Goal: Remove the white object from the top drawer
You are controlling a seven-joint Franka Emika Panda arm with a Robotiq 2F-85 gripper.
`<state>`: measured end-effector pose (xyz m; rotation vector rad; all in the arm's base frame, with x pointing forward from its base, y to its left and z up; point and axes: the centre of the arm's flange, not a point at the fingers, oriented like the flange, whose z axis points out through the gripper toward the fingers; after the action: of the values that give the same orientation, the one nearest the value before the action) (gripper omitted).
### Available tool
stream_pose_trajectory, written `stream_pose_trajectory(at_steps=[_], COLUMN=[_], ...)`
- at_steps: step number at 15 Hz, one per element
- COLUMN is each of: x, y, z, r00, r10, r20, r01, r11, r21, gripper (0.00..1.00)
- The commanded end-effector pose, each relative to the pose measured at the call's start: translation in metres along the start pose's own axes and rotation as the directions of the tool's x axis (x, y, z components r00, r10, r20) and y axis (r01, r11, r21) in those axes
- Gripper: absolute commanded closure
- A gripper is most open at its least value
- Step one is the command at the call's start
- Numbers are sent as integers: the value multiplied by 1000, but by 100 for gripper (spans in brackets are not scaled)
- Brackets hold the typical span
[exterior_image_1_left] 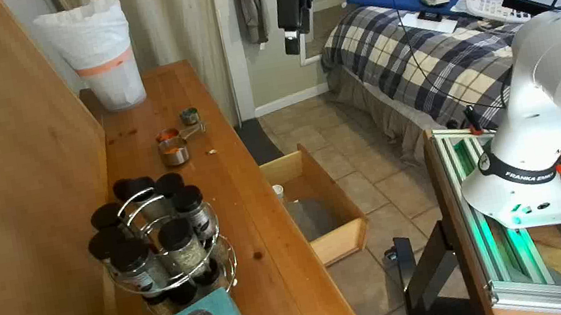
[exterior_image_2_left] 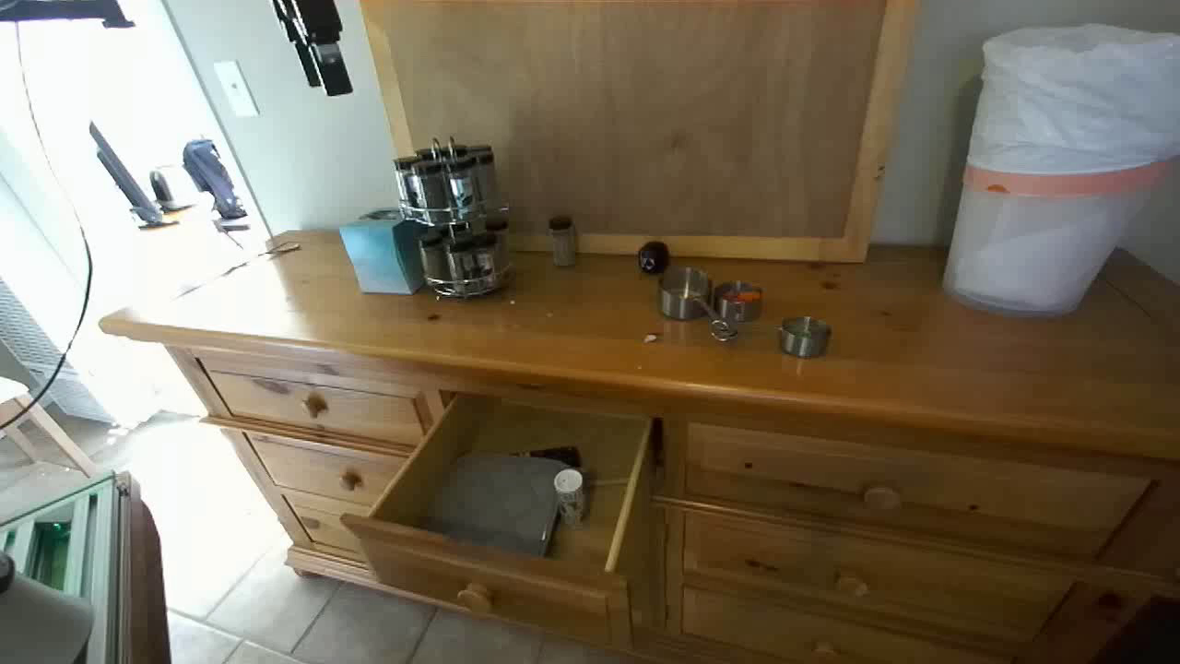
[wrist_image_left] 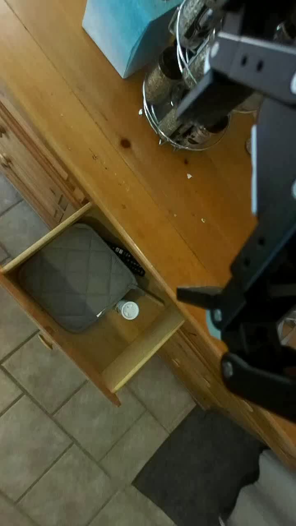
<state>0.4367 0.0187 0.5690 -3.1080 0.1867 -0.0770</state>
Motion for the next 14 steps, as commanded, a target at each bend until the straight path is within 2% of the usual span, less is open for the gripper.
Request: stream_pose_trajectory(at_steps=[1, 10, 14], x=[0, 0, 16], y=[0, 0, 3], z=[0, 0, 52], r00=[1000, 1000, 999], r10=[0, 0, -35], r20=[0, 0, -41], r01=[0, 0, 34], r11=[1000, 1000, 999], r21=[0, 0, -7], gripper=[0, 0, 0])
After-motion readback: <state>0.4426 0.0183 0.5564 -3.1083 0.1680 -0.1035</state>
